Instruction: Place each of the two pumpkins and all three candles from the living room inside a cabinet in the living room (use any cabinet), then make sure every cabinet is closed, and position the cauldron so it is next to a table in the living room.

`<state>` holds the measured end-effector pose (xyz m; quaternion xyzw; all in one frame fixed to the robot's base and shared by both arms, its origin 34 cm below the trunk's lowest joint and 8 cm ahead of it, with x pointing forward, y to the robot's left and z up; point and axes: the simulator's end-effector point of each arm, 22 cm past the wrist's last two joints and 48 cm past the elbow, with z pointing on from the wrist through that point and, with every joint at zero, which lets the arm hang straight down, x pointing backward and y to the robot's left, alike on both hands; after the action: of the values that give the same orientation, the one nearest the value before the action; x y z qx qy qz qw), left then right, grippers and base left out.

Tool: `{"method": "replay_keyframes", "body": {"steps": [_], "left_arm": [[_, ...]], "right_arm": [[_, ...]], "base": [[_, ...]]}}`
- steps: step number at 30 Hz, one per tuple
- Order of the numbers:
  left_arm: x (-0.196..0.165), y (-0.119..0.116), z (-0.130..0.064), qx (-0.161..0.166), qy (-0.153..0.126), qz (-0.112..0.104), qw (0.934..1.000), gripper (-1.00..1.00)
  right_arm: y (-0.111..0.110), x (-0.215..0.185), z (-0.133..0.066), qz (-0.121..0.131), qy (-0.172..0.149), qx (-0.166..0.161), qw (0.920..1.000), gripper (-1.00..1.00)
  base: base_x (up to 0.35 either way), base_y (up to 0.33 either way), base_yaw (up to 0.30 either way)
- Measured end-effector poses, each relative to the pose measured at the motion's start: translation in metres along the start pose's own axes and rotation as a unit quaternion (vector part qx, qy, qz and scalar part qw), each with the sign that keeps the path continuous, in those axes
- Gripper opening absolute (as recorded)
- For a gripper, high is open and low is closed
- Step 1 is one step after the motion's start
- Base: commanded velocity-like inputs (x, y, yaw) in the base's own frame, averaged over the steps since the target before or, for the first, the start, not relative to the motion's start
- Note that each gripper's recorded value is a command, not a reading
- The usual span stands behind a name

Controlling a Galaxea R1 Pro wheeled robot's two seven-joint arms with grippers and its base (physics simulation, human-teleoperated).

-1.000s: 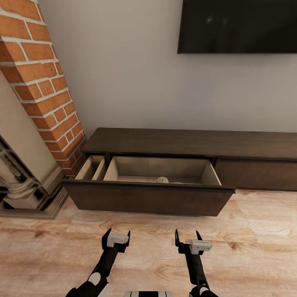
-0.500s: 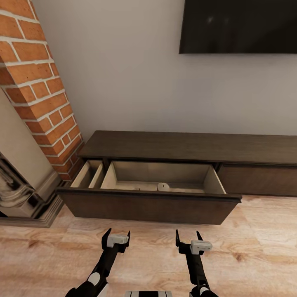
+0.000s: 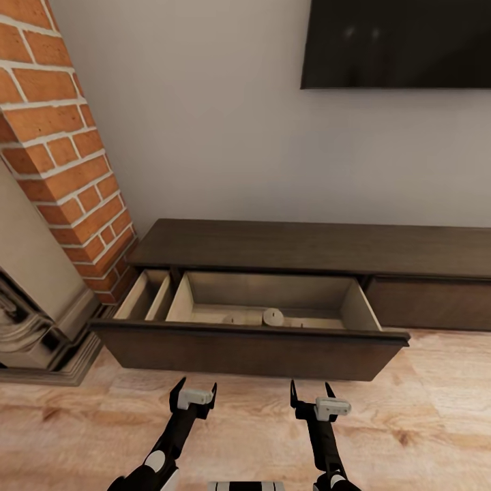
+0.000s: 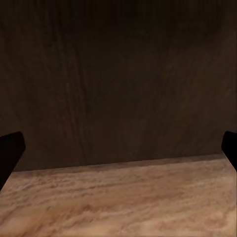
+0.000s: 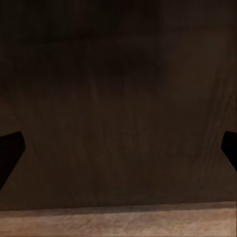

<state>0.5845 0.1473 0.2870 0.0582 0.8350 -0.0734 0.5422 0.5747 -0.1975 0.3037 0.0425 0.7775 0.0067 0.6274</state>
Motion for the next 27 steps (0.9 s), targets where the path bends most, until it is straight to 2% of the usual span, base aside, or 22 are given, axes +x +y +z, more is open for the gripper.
{"method": "replay_keyframes", "body": {"steps": [7,21,27], "left_arm": [[-0.0005,0.0003,0.0,0.0,-0.001,0.0,1.0,1.0],[-0.0014,-0.0021,0.0005,-0.001,-0.002,-0.003,1.0,1.0],[-0.0059,-0.0021,0.0003,-0.001,-0.013,-0.004,0.9999,1.0]], "right_arm": [[-0.0004,0.0001,0.0,0.0,0.0,0.001,1.0,1.0],[-0.0006,0.0003,0.0,0.0,0.0,0.001,1.0,1.0],[-0.0006,0.0002,-0.0001,0.0,0.0,0.001,1.0,1.0]], "base": [[0.129,0.03,0.0],[0.013,0.003,0.0],[0.054,0.0,0.0]]}}
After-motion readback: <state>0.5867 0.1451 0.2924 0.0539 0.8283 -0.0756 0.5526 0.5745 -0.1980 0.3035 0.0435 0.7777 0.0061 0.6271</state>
